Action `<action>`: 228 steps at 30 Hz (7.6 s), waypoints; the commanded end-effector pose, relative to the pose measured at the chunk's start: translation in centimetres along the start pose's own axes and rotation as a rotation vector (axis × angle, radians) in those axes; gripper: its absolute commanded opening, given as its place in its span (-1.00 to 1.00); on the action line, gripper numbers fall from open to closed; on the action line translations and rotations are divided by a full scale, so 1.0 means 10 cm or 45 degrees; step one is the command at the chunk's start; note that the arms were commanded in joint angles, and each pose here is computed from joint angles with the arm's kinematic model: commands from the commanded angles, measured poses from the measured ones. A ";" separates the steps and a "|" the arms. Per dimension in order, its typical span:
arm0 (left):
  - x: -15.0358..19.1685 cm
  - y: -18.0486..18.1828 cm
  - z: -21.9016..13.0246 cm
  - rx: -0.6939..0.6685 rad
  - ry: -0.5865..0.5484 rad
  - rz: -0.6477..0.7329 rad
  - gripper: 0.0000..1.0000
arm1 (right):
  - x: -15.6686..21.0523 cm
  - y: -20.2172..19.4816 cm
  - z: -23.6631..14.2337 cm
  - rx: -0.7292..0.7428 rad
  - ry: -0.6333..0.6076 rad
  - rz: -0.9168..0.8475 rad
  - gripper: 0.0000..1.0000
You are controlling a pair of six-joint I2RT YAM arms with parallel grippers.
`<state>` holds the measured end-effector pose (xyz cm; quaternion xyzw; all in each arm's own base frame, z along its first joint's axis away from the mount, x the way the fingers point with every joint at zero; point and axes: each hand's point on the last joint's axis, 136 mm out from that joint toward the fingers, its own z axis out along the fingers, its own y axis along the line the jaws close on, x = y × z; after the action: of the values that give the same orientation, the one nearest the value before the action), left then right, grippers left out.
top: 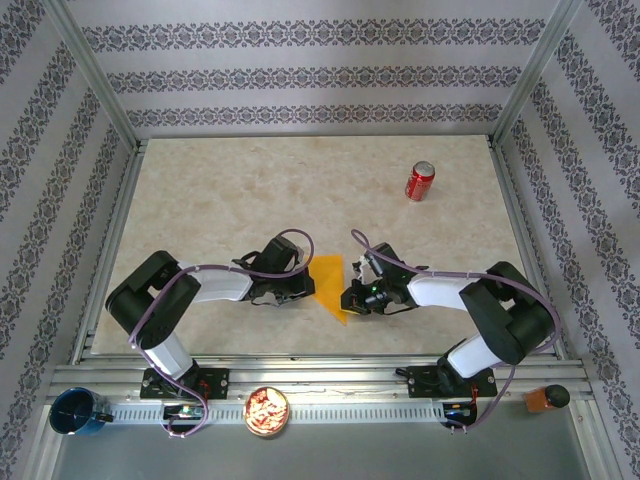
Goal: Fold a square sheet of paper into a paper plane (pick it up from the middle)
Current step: Third fold the triangle at the center of the table, then fourth fold the wing at the center of the table.
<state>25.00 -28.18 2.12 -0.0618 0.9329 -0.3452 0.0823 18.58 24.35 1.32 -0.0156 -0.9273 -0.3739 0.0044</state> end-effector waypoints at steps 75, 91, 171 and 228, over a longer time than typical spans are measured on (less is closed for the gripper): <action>-0.30 0.07 -0.50 0.129 -0.161 -0.124 -0.36 | -0.50 0.26 -0.21 0.004 -0.221 -0.106 -0.78; -0.44 -0.01 -0.40 0.244 -0.161 -0.217 0.06 | -0.43 0.52 -0.39 -0.204 -0.242 -0.189 -0.91; -0.62 -0.01 -0.60 0.220 -0.390 -0.428 -1.00 | -0.16 0.77 -0.24 0.540 -0.806 -1.513 -0.29; -0.57 0.06 -0.86 0.165 -0.490 -0.444 -0.13 | -0.25 0.42 0.38 0.567 -0.661 -1.274 -0.89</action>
<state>29.74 -22.57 9.56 -0.2708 0.8416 -0.4258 0.1927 21.17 29.59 1.94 0.3481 -0.8402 -0.0954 -0.4047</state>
